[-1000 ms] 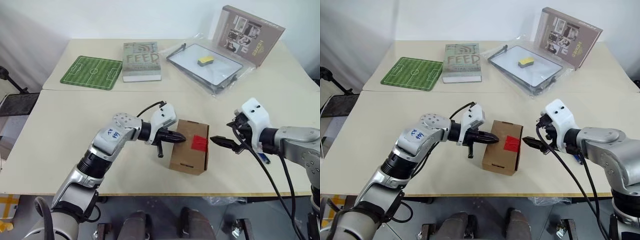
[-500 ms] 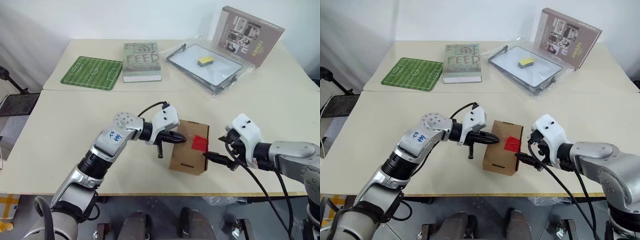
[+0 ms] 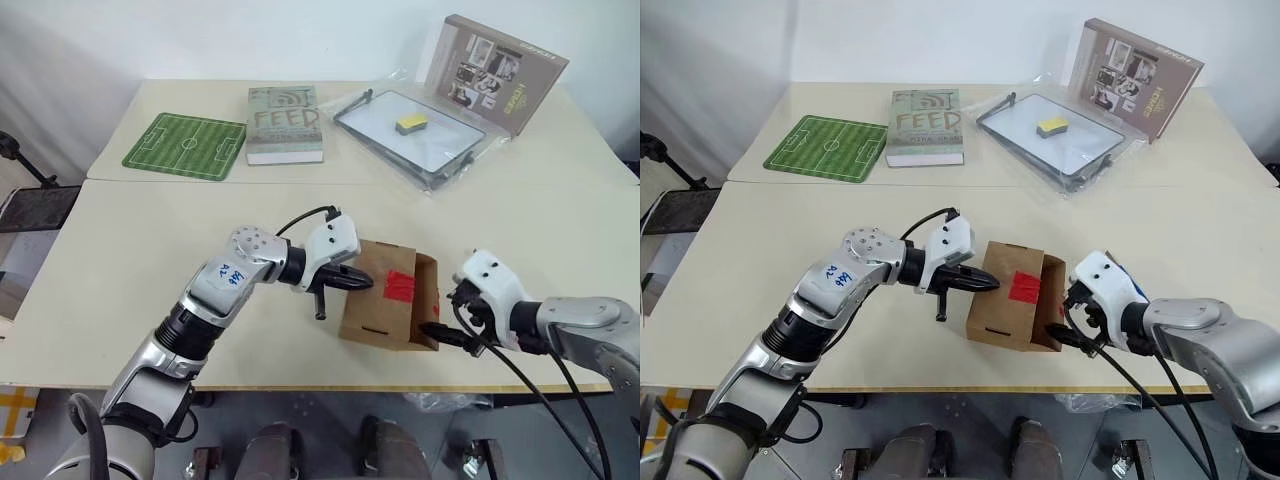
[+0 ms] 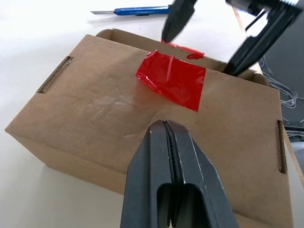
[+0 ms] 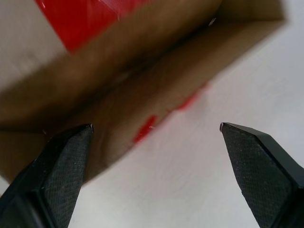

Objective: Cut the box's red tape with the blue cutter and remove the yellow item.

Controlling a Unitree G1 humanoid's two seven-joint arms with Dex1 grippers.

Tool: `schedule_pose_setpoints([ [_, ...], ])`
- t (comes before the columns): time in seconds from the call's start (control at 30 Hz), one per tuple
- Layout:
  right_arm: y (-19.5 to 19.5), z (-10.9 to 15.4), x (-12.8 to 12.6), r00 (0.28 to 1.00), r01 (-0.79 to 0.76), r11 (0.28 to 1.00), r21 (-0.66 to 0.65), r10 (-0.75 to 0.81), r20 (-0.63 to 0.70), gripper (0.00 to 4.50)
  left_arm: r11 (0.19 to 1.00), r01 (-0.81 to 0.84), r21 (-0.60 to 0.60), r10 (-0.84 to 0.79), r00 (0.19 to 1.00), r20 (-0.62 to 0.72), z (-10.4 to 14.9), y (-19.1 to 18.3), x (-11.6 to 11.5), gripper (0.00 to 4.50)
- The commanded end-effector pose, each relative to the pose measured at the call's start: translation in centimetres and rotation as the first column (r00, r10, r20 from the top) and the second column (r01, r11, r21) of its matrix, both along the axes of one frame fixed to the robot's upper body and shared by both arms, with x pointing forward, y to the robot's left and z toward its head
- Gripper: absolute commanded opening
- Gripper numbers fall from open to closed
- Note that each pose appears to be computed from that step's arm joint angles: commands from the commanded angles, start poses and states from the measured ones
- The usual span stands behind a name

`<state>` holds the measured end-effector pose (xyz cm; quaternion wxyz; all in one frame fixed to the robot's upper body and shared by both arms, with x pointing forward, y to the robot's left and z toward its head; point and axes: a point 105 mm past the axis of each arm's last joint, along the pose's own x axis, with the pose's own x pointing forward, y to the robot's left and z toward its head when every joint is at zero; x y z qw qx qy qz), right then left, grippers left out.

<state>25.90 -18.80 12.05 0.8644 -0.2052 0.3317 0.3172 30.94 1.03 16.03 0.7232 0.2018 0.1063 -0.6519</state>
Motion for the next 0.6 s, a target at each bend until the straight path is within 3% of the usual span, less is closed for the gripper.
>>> schedule_pose_setpoints([
  [0.03, -0.6, -0.9, -0.1, 0.998, -0.067, 0.992, -0.102, 0.068, 0.003, 4.48, 0.999, -0.008, 0.031, 0.009, 1.000, -0.029, -1.1, 0.2, -0.4, 0.00],
  [0.27, -1.6, -0.9, 0.6, 0.995, -0.096, 0.986, -0.139, 0.098, 0.014, 4.48, 0.999, -0.025, 0.028, 0.026, 0.999, -0.036, -1.0, 0.4, -0.4, 0.00],
  [0.4, -0.3, 0.1, 1.1, 1.000, -0.023, 0.996, 0.089, 0.023, -0.006, 4.48, 0.999, -0.038, 0.021, 0.039, 0.999, -0.037, -1.0, 0.5, -0.4, 0.00],
  [0.5, -0.2, 0.4, 1.5, 0.994, 0.097, 0.958, 0.269, -0.078, -0.079, 4.48, 0.999, -0.045, 0.016, 0.046, 0.998, -0.040, -1.0, 0.5, -0.5, 0.00],
  [0.6, -0.9, 0.1, 1.4, 0.974, 0.203, 0.916, 0.345, -0.151, -0.172, 4.48, 0.999, -0.047, 0.015, 0.048, 0.998, -0.043, -1.0, 0.6, -0.7, 0.00],
])
